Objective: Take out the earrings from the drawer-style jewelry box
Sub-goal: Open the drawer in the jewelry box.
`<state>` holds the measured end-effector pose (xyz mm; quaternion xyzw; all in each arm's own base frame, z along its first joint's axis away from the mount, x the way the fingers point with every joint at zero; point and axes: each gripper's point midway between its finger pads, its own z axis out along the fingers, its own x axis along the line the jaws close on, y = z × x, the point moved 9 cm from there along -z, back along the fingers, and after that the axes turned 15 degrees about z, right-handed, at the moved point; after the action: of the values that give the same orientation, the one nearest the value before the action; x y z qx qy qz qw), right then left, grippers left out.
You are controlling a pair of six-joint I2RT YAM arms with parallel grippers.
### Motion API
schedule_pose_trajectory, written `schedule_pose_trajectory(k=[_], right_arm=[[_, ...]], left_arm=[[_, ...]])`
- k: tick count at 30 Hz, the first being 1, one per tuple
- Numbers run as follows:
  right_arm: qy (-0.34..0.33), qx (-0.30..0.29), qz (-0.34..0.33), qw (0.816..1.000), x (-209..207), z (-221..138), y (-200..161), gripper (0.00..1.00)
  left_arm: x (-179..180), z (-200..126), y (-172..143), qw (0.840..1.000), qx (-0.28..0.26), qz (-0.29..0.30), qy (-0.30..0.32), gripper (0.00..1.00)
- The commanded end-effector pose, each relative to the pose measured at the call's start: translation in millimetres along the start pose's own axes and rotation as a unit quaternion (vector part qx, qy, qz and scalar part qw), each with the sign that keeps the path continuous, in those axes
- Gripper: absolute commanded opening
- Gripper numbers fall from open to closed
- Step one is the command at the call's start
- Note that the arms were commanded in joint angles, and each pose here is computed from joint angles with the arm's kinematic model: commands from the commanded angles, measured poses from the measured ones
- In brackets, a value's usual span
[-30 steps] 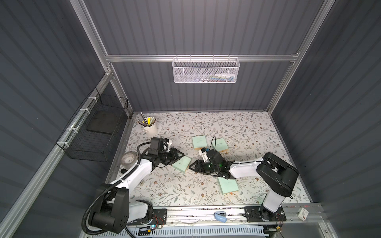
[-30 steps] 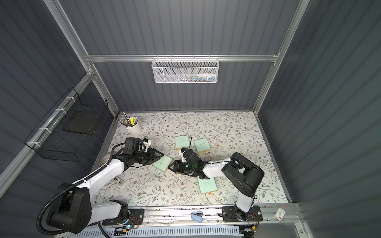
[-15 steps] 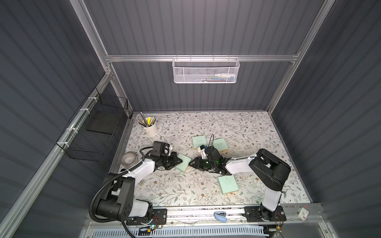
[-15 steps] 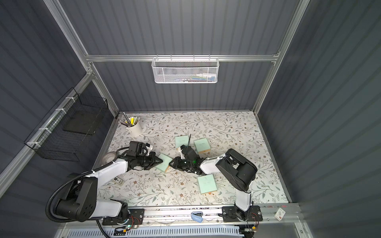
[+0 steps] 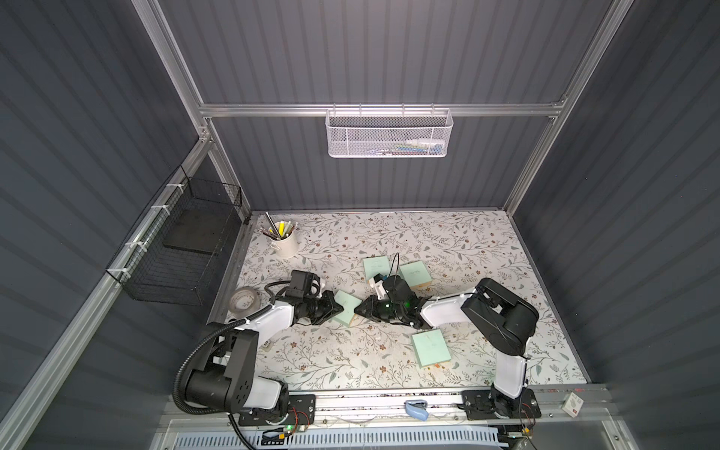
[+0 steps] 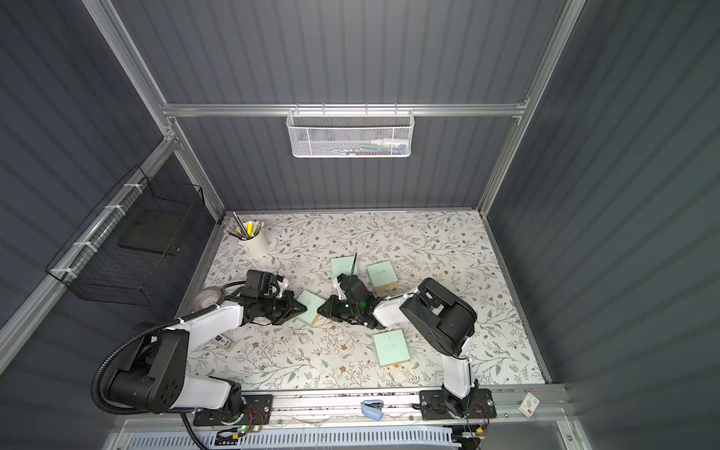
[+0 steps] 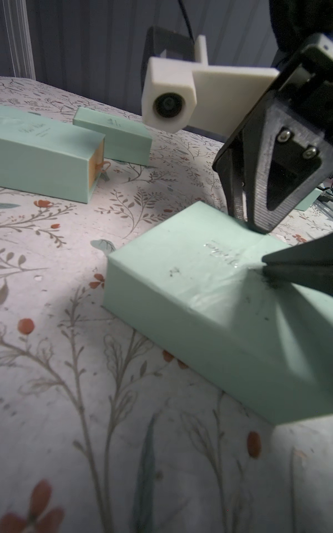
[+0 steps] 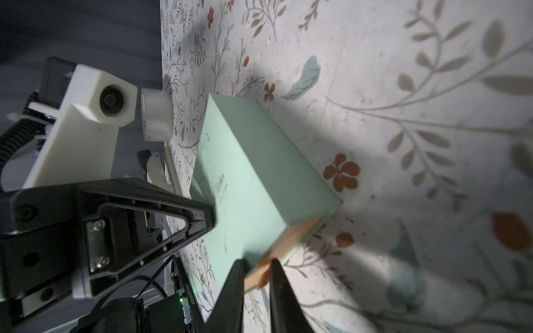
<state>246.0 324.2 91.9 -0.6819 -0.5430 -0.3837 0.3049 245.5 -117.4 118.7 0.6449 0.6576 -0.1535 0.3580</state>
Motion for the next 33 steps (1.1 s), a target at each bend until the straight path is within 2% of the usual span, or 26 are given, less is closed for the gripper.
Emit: schedule_pose_trajectory(k=[1, 10, 21, 33], right_arm=[[-0.003, 0.004, 0.005, 1.0, -4, 6, 1, 0.18], [0.003, -0.001, 0.004, 1.0, -7, -2, -9, 0.22], [0.002, 0.0, 0.014, 1.0, -14, 1, -11, 0.19], [0.007, 0.003, 0.016, 1.0, -19, 1, -14, 0.22]], left_arm=[[6, 3, -5, 1.0, 0.009, 0.002, 0.013, 0.0], [7, 3, -7, 1.0, 0.011, 0.001, 0.017, 0.0], [7, 1, -8, 1.0, 0.009, 0.002, 0.02, 0.0], [7, 1, -9, 1.0, 0.01, 0.001, 0.02, 0.0]])
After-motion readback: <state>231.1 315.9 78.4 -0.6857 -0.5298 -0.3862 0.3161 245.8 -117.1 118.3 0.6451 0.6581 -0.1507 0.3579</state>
